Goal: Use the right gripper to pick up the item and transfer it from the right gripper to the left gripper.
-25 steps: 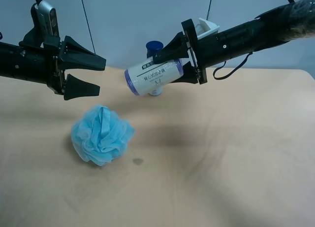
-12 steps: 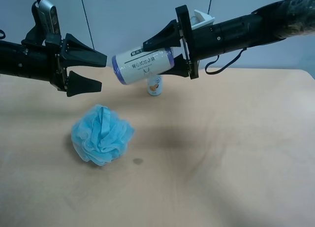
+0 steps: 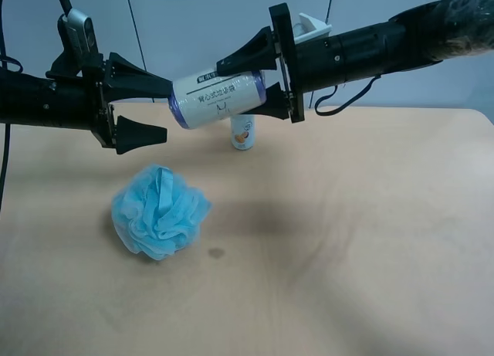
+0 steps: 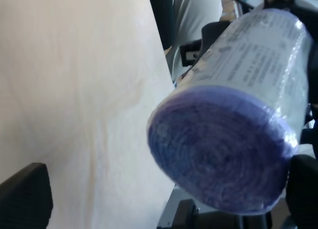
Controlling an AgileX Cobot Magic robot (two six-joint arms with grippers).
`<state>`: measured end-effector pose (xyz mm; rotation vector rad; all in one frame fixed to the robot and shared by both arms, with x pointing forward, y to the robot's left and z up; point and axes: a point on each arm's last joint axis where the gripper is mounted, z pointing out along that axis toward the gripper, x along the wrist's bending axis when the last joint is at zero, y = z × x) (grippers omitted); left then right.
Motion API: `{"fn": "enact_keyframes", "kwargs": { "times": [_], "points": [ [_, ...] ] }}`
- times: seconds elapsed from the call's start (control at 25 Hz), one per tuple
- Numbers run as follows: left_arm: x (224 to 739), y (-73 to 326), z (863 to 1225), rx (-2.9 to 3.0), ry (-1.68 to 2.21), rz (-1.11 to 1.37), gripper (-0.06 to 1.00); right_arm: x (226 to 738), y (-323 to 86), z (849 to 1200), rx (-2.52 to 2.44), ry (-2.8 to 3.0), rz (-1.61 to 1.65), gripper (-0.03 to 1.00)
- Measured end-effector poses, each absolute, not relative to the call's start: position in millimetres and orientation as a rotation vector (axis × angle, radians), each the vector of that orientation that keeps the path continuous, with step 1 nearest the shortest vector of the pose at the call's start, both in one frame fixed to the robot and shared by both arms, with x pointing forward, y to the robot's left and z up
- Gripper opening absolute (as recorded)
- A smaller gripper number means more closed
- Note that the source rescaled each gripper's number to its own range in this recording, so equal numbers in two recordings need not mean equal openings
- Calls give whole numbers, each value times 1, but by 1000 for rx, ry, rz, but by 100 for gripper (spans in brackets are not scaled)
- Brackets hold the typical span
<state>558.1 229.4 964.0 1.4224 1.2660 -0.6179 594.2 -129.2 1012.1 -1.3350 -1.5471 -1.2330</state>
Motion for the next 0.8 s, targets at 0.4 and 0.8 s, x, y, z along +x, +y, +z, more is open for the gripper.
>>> {"fn": "enact_keyframes", "kwargs": {
  "times": [0.4, 0.8],
  "points": [
    [555, 206, 967, 1413, 1233, -665, 85, 594, -128, 1013, -1318, -1560, -1251, 0],
    [557, 198, 971, 1361, 1228, -675, 85, 594, -128, 1013, -1315, -1564, -1254, 0]
  ]
}}
